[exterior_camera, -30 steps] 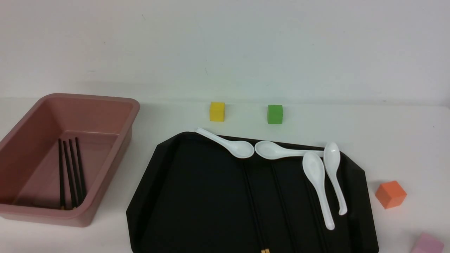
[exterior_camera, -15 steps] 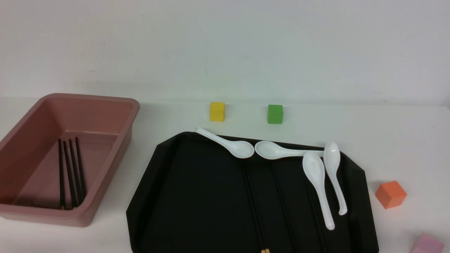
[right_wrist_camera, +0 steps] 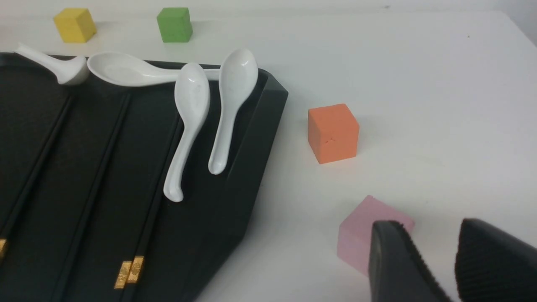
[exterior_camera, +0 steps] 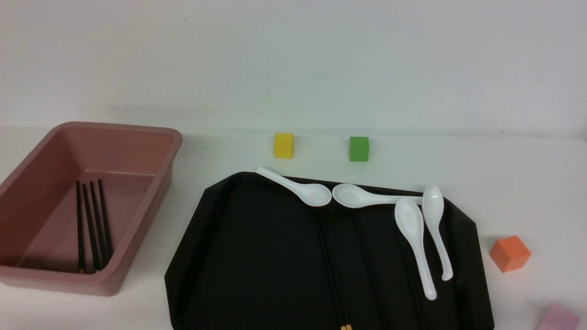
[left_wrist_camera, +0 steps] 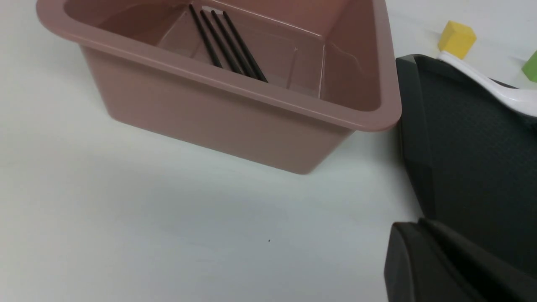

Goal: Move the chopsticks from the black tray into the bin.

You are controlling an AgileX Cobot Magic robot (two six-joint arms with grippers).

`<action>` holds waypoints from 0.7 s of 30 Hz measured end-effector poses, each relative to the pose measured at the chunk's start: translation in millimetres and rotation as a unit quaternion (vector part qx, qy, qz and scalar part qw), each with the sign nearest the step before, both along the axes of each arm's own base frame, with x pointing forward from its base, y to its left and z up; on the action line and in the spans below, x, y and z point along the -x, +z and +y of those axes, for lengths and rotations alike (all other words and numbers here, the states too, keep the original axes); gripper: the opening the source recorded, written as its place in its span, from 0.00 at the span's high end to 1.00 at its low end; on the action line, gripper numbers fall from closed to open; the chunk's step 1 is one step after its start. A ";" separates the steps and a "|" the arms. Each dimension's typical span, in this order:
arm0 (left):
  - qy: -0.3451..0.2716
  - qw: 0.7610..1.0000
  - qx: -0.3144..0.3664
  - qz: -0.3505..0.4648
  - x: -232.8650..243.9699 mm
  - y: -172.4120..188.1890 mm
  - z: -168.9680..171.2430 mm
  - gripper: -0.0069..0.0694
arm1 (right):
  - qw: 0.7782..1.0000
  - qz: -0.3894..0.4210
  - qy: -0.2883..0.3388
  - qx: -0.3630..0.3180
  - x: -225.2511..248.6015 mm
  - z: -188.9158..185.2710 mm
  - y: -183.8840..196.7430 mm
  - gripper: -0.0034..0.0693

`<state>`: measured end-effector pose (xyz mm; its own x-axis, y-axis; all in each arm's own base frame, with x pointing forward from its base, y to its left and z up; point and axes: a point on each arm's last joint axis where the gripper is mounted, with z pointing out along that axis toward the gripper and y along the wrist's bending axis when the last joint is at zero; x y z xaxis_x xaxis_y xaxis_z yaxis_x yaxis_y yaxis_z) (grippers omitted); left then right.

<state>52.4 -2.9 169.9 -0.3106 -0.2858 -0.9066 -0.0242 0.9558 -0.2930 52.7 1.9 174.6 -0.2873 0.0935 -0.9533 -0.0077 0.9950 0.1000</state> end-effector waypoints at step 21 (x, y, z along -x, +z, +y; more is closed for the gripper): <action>0.000 1.000 0.000 0.000 0.0 0.0 0.0 0.87 | 1.000 0.000 0.000 0.000 0.0 0.0 0.0 0.62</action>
<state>52.4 -2.9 169.9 -0.3106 -0.2858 -0.9066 -0.0242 0.9558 -0.2930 52.7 1.9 174.6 -0.2873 0.0935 -0.9533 -0.0077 0.9950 0.1000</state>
